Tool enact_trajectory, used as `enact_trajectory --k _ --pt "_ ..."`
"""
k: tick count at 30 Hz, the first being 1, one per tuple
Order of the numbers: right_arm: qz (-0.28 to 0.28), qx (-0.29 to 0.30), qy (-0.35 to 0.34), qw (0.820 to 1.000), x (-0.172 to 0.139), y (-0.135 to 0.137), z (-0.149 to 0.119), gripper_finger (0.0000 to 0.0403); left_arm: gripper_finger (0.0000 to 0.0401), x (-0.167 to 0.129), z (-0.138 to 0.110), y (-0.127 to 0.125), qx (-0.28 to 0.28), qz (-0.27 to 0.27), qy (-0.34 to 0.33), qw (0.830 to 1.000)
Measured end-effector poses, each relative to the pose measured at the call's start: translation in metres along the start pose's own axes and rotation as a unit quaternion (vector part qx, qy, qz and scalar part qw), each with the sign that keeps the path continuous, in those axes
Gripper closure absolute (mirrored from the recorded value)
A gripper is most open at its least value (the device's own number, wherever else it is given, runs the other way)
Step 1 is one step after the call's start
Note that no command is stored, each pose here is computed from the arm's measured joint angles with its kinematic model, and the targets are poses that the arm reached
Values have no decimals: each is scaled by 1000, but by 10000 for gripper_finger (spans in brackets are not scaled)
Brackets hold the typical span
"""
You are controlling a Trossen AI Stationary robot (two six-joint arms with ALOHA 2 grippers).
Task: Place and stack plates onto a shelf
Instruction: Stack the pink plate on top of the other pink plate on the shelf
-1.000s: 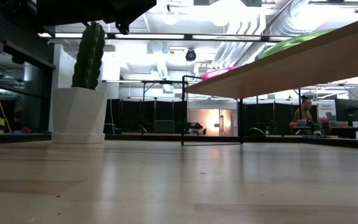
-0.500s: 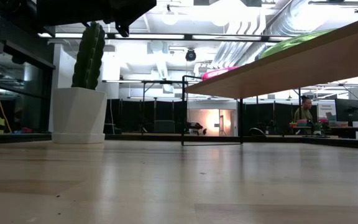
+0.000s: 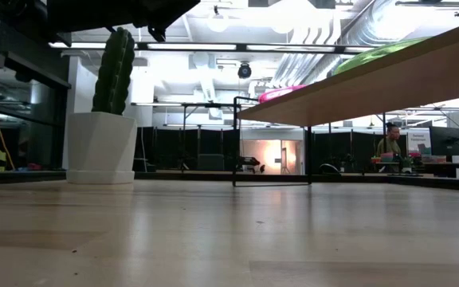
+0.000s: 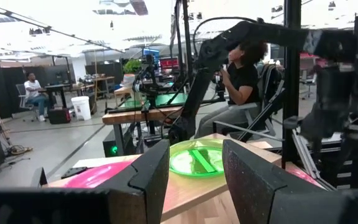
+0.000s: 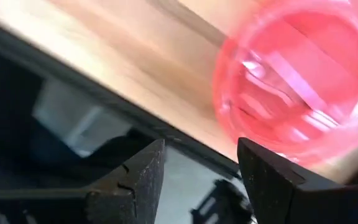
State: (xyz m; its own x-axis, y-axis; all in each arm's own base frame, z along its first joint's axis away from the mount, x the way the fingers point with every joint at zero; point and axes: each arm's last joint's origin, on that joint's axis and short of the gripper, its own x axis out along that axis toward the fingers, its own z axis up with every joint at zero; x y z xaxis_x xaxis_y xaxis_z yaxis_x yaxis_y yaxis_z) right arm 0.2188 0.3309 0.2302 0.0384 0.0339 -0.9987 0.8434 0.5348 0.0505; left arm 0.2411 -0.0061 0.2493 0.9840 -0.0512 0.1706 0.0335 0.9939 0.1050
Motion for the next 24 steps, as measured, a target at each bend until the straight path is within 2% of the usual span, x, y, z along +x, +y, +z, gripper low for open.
enact_trajectory --k 5,14,24 --pt "-68 19 40 997 30 1 3 218 263 0 0 0 3 1 0 1000" --pt "-78 24 6 997 54 11 17 218 263 0 0 0 4 0 0 1000" --pt "-130 13 32 991 82 17 30 218 261 0 0 0 4 0 0 1000"
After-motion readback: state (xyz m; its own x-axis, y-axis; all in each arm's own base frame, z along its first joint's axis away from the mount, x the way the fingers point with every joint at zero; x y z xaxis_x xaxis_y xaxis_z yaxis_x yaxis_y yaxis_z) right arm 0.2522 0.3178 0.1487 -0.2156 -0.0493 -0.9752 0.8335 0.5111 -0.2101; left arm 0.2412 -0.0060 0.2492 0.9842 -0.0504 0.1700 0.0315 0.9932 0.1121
